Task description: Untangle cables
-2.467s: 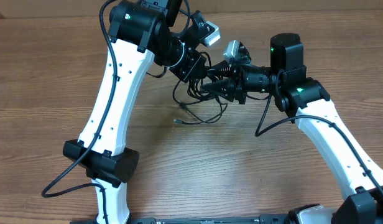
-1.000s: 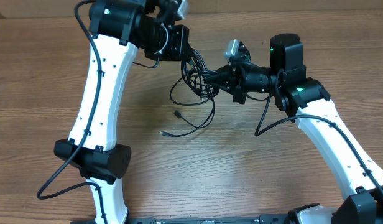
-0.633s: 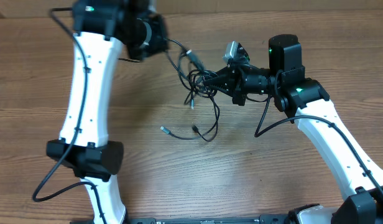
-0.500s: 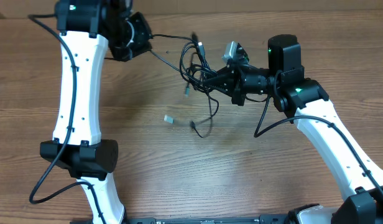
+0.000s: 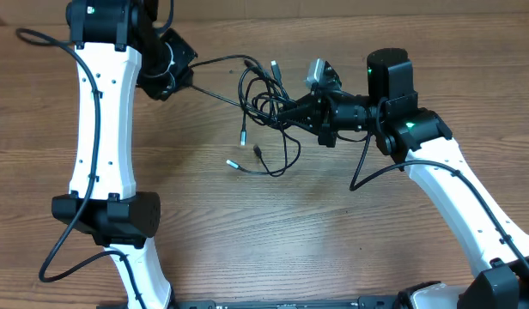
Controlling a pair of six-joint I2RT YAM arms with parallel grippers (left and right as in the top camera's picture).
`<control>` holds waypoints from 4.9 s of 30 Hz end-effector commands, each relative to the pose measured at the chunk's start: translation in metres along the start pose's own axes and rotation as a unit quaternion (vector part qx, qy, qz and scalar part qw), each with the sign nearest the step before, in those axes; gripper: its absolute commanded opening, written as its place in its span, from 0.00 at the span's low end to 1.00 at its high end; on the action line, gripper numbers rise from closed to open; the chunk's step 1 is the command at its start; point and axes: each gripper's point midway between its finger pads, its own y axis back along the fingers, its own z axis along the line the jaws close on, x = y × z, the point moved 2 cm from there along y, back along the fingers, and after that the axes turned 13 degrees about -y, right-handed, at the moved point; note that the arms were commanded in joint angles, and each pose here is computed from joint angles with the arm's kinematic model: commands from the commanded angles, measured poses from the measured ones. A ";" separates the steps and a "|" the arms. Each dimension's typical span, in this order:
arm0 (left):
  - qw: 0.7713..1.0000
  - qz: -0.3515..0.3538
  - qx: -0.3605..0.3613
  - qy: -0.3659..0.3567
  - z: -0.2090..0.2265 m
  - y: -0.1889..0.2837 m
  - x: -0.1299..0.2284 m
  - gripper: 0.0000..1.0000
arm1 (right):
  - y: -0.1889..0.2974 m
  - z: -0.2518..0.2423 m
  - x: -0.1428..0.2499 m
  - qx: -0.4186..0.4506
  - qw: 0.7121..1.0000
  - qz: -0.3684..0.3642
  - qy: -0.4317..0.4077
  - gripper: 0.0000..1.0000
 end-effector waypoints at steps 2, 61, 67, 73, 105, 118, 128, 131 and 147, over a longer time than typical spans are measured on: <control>0.989 -0.075 -0.070 0.107 0.039 0.006 -0.034 0.05 | 0.006 0.004 -0.006 -0.004 1.000 -0.006 0.005 0.04; 0.932 -0.048 -0.015 -0.359 0.011 0.004 -0.034 1.00 | 0.008 -0.074 0.072 0.221 0.944 0.097 -0.224 0.59; 0.932 -0.049 -0.015 -0.359 0.011 0.004 -0.034 1.00 | -0.008 -0.091 0.100 0.209 0.937 0.122 -0.252 0.59; 0.932 -0.049 -0.015 -0.359 0.011 0.004 -0.034 1.00 | -0.025 -0.096 0.120 0.184 0.935 0.140 -0.270 0.58; 0.932 -0.049 -0.015 -0.359 0.011 0.004 -0.034 1.00 | -0.066 -0.089 0.152 0.171 0.933 0.188 -0.256 0.48; 0.932 -0.049 -0.015 -0.359 0.011 0.004 -0.034 1.00 | -0.066 -0.089 0.152 0.172 0.929 0.186 -0.269 0.21; 0.932 -0.049 -0.015 -0.359 0.011 0.004 -0.034 1.00 | -0.065 -0.087 0.156 0.174 0.921 0.191 -0.290 0.20; 0.932 -0.049 -0.015 -0.359 0.011 0.004 -0.034 1.00 | -0.065 -0.087 0.156 0.174 0.922 0.191 -0.290 0.17; 0.932 -0.049 -0.015 -0.359 0.011 0.004 -0.034 1.00 | -0.071 -0.014 0.015 -0.122 0.955 0.076 -0.258 0.04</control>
